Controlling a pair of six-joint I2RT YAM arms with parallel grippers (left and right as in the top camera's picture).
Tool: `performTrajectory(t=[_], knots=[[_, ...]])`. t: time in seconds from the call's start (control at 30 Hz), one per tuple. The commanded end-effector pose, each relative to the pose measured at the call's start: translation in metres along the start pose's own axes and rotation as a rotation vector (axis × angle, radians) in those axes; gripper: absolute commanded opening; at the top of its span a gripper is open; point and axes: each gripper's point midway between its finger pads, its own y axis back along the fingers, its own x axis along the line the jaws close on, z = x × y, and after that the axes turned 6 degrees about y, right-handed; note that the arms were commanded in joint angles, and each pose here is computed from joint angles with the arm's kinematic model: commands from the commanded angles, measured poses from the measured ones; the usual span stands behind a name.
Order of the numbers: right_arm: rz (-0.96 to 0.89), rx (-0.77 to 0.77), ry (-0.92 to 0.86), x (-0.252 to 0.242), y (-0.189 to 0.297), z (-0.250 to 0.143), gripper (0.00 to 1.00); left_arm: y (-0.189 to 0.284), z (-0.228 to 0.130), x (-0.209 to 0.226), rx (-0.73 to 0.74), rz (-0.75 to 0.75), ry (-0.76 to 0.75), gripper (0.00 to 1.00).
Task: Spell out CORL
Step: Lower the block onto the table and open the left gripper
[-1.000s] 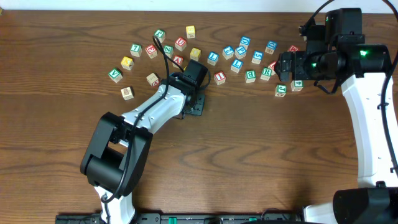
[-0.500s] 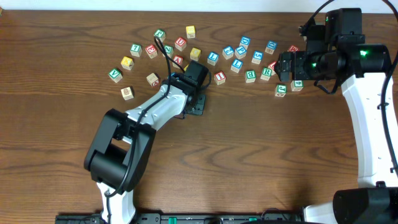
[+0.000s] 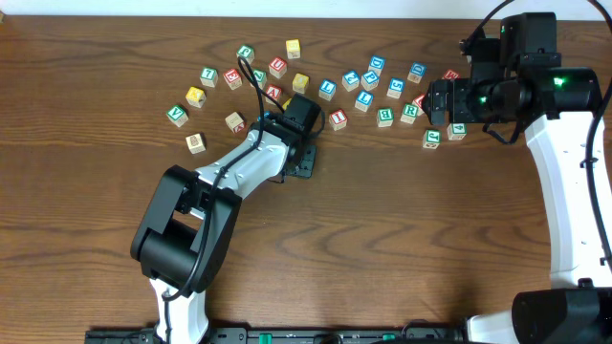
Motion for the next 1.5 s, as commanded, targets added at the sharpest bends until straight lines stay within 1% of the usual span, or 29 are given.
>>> performTrajectory(t=[0.0,0.1,0.13,0.2,0.57,0.93,1.0,1.03,1.17,1.33,1.47], knots=[[0.006,-0.01,0.012,0.002,0.0,0.005,0.99,-0.002,-0.003,0.004,0.01,0.018,0.008,0.48],[0.006,-0.012,0.012,0.002,0.0,0.005,0.99,-0.001,-0.004,0.005,0.014,0.02,0.037,0.47],[0.006,-0.012,0.012,0.002,0.0,0.005,0.99,-0.001,-0.004,0.005,0.016,0.021,0.049,0.44],[0.007,-0.011,0.012,0.002,0.0,0.005,0.99,-0.001,-0.005,0.005,0.016,0.021,0.065,0.41],[0.007,-0.011,0.012,0.002,0.0,0.005,0.99,-0.001,-0.004,0.005,0.014,0.022,0.152,0.3],[0.006,-0.011,0.012,0.002,0.0,0.005,0.99,-0.001,-0.003,0.004,0.008,0.019,0.164,0.3],[0.007,-0.011,0.012,0.002,0.0,0.005,0.99,-0.001,-0.003,0.004,0.008,0.019,0.164,0.31],[0.006,-0.011,0.012,0.002,0.0,0.005,0.99,-0.001,-0.003,0.004,0.008,0.019,0.164,0.36],[0.006,-0.011,0.012,0.002,0.0,0.005,0.99,-0.001,-0.003,0.004,0.007,0.019,0.164,0.49],[0.006,-0.014,0.013,0.002,0.0,0.006,0.99,0.001,-0.001,0.003,0.006,0.017,0.152,0.55],[0.006,-0.015,0.013,0.002,0.0,0.006,0.99,0.008,0.005,0.001,-0.008,0.01,0.128,0.56]])
